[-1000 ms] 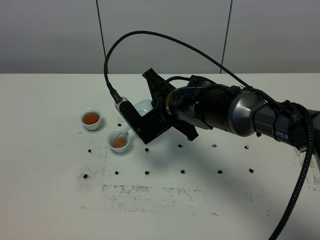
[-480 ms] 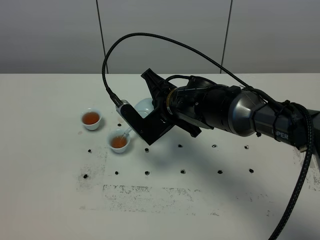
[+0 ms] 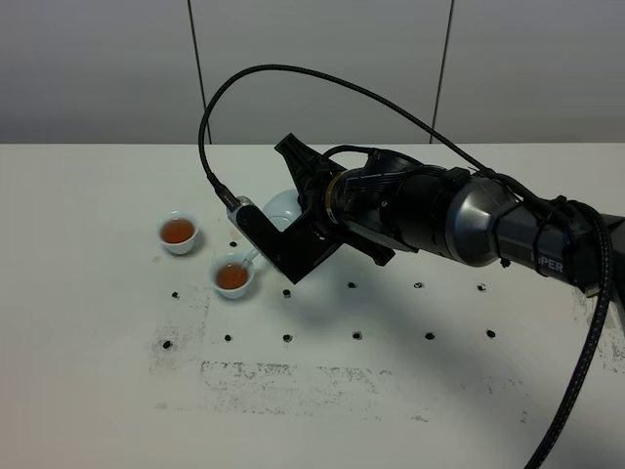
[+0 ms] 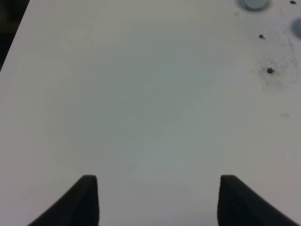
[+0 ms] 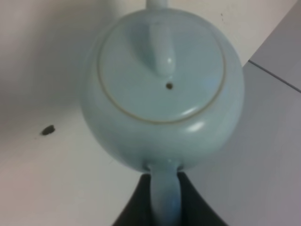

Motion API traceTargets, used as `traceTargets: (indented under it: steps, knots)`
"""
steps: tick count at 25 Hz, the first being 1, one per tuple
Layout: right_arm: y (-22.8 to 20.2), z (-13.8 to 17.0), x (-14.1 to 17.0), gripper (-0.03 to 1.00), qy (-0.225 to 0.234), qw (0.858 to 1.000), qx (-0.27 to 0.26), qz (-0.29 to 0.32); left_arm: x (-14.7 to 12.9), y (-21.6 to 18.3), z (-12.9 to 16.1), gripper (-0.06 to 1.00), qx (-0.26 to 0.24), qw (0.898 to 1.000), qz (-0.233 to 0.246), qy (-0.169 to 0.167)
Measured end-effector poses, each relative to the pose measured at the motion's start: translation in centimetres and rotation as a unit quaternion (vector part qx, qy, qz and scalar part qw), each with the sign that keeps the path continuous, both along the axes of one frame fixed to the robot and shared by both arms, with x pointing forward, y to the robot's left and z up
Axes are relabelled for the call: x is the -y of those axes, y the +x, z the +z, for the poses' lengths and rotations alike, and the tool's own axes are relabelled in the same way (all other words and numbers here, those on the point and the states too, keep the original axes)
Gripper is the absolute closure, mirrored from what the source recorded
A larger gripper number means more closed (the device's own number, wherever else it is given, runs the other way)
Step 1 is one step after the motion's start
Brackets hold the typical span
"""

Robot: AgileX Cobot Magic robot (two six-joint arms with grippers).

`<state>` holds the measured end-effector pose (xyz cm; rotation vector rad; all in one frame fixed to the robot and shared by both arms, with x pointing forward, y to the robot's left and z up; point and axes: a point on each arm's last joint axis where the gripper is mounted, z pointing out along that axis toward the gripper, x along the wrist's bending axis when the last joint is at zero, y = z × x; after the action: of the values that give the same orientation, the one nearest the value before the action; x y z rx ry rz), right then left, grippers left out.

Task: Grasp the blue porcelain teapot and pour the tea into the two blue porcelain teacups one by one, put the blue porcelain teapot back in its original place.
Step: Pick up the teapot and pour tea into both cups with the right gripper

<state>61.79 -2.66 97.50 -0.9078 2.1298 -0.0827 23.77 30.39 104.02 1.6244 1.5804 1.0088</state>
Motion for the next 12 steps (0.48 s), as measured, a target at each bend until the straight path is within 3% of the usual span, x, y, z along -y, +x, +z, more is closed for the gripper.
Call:
traceTargets:
  steps: [12]
  knots:
    - [-0.17,-0.01,-0.09,0.94,0.025,0.999,-0.017,-0.016,0.00,0.00,0.00,0.43,0.000,1.000,0.000,0.000]
